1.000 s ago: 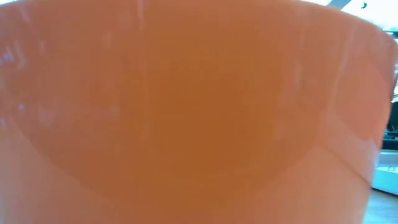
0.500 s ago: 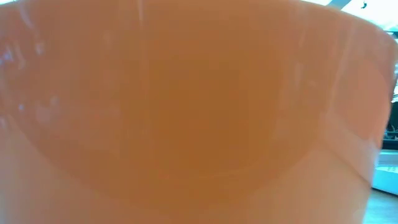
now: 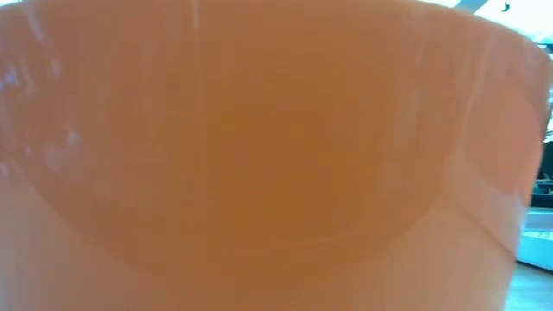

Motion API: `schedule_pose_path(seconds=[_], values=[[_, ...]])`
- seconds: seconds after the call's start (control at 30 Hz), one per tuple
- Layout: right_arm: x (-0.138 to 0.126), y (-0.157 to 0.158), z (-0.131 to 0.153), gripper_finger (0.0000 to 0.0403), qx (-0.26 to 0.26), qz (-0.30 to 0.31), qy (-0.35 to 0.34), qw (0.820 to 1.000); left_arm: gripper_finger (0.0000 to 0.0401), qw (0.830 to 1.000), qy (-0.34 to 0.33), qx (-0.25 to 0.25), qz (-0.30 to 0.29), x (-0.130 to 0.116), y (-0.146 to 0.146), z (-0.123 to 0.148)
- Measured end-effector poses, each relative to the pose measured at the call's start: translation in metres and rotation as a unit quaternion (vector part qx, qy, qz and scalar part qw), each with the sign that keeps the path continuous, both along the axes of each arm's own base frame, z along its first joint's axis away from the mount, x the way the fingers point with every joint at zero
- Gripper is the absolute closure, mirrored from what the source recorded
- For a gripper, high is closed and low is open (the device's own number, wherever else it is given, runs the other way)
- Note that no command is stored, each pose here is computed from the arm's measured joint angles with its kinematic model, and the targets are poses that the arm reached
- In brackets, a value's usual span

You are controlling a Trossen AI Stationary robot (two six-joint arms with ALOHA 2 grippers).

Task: Pick & Place Mini bowls
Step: Stack the bottom blue bowl on top of the blue bowl on the shelf

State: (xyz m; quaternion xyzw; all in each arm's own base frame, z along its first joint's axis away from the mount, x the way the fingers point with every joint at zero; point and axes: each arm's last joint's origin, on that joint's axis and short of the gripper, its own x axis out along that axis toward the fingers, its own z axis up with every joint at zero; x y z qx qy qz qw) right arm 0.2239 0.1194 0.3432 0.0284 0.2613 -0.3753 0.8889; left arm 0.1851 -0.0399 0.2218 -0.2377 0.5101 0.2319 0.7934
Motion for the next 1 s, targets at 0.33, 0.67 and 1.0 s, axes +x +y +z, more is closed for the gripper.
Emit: schedule_pose_path(seconds=[0.33,0.67,1.0], values=[[-0.005,-0.003,0.007,0.0369,0.003,0.007,-0.010,1.000,0.0316,0.996,0.083,-0.031,-0.009,0.015,-0.005,-0.028],[-0.005,-0.004,0.008,0.0369,-0.002,0.011,-0.005,1.000,0.0316,0.994,0.092,-0.053,-0.020,0.023,-0.008,-0.036],[-0.005,-0.004,0.008,0.0369,-0.002,0.011,-0.005,1.000,0.0316,0.994,0.075,-0.072,-0.043,0.019,-0.009,-0.026]])
